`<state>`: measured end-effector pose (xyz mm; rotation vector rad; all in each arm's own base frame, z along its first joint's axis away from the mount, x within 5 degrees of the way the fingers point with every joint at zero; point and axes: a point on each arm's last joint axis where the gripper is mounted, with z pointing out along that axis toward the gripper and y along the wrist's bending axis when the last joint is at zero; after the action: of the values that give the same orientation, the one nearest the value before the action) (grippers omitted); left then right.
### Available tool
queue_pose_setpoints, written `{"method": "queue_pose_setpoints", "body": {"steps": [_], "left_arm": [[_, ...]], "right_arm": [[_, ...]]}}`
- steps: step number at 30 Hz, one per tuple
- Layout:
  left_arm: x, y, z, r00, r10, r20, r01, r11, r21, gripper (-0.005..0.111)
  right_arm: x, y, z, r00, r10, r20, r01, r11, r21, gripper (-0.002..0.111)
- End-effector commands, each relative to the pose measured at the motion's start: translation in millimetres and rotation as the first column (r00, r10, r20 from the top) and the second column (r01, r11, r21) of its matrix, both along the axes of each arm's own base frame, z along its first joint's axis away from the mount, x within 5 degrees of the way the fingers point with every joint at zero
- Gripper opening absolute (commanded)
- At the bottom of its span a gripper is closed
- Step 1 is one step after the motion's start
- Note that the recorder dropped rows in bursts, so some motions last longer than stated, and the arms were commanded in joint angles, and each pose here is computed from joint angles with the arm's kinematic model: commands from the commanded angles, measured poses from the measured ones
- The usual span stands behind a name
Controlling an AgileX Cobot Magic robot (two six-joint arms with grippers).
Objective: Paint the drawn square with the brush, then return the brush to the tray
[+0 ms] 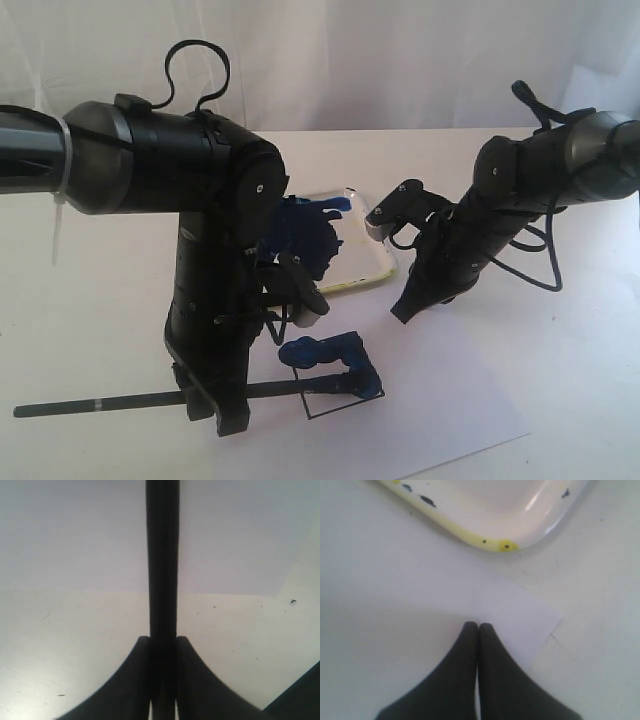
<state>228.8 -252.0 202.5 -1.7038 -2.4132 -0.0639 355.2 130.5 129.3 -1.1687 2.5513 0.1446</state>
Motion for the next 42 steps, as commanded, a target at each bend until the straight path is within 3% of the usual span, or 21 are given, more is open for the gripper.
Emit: {"method": "queue_pose_setpoints", "body": {"steps": [1, 8, 17, 27, 42], "left_arm": [[-7, 5, 5, 0.998, 0.006, -0.058, -0.003, 0.998, 0.064, 0.000], [-7, 6, 7, 0.999, -0.001, -0.052, 0.005, 0.998, 0.060, 0.000], [-14, 14, 38, 1.000, -0.025, 0.015, 0.025, 1.000, -0.005, 0.000], [-23, 23, 19, 0.998, -0.021, -0.052, 0.023, 0.999, 0.046, 0.000], [-13, 9, -1, 0.999, 0.030, 0.018, -0.029, 0.999, -0.039, 0.000]], "right_arm": [[-1, -2, -6, 1.000, 0.025, -0.017, -0.026, 0.999, -0.022, 0.000], [-1, -2, -6, 1.000, 0.025, -0.017, -0.026, 0.999, -0.022, 0.000], [1, -1, -5, 1.000, 0.024, 0.002, -0.024, 1.000, -0.020, 0.000], [1, -1, -5, 1.000, 0.024, 0.002, -0.024, 1.000, -0.020, 0.000], [0, -1, -5, 1.000, 0.024, 0.001, -0.024, 0.999, -0.021, 0.000]]}}
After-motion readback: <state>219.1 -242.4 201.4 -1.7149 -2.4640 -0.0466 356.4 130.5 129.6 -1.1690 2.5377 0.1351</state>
